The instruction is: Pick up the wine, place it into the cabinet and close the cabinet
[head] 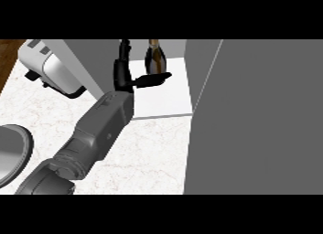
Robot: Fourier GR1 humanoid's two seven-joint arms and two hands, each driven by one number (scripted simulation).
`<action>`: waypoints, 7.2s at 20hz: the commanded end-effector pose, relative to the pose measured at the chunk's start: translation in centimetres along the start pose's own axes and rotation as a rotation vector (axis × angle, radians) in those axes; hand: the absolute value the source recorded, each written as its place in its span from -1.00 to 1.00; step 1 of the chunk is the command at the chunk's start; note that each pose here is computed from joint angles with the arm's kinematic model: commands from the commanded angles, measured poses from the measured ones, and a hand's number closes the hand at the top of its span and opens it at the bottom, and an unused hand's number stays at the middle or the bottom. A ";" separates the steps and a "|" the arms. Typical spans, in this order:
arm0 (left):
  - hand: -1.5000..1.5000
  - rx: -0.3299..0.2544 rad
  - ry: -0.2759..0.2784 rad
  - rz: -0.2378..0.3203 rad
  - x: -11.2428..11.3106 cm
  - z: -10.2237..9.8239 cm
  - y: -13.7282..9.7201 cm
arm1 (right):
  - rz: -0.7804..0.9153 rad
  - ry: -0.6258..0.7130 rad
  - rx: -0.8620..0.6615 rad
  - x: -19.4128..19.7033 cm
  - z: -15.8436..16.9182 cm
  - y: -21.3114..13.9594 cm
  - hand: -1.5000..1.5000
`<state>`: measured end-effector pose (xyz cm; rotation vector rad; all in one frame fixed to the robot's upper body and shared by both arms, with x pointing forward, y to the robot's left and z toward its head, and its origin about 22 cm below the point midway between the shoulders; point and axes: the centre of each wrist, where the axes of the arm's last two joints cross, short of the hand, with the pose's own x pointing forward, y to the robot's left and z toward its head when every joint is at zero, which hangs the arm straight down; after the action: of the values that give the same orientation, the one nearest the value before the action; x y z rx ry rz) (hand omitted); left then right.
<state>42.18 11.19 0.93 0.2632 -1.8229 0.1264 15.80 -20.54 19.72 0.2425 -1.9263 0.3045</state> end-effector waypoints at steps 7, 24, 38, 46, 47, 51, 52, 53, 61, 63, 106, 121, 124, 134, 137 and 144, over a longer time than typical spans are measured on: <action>-1.00 0.024 -0.015 0.015 -0.2 -0.8 1.8 | -0.037 -0.016 0.022 0.6 0.4 1.0 -1.00; -1.00 -0.106 -0.008 0.128 -1.0 0.7 0.5 | -0.041 -0.009 0.015 1.1 0.6 0.8 -1.00; -1.00 -0.100 -0.008 0.255 -3.1 2.8 1.7 | -0.050 0.000 0.026 1.2 -0.3 1.3 -1.00; -1.00 -0.153 0.017 0.276 -2.4 5.6 0.0 | -0.038 0.004 -0.004 0.8 0.5 0.4 -1.00; -1.00 -0.138 0.001 0.277 -3.8 7.3 0.6 | -0.033 0.010 -0.008 1.2 1.6 0.3 -1.00; -1.00 -0.179 0.016 0.289 -0.9 9.6 -2.1 | -0.029 0.017 -0.031 0.8 0.6 0.0 -1.00; -1.00 -0.170 0.007 0.277 -1.3 11.3 -1.8 | -0.026 0.012 -0.057 0.4 0.3 0.2 -1.00; -1.00 -0.153 -0.002 0.268 -2.2 11.8 -1.3 | -0.014 0.017 -0.051 -0.3 0.4 -0.3 -1.00; -1.00 -0.198 -0.043 0.305 1.2 16.0 -1.0 | -0.012 -0.003 -0.059 2.1 2.6 0.5 -1.00; -1.00 -0.207 -0.025 0.370 3.7 18.4 -2.6 | -0.008 -0.005 -0.054 1.6 2.1 -0.7 -1.00; -1.00 -0.210 -0.114 0.375 11.5 21.5 20.4 | -0.190 0.192 0.415 1.9 4.0 4.5 1.00; -1.00 -0.208 -0.084 0.344 12.1 20.3 26.3 | -0.230 0.164 0.541 2.4 4.0 11.4 1.00; -1.00 -0.209 -0.105 0.339 13.0 18.4 27.2 | -0.231 0.158 0.513 1.7 3.4 12.4 1.00; -1.00 -0.217 -0.087 0.364 11.5 17.7 28.7 | -0.141 0.068 0.439 1.8 1.0 14.9 1.00; -1.00 -0.260 -0.071 0.402 12.6 17.6 28.8 | -0.102 0.084 0.404 1.0 -0.7 15.7 1.00; -1.00 -0.263 -0.089 0.420 13.1 16.7 27.3 | -0.147 0.093 0.400 1.8 -3.5 15.9 1.00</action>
<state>16.19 32.54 9.90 -0.2871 -1.9348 0.1669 11.75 -9.01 19.57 0.5061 -1.7253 0.6241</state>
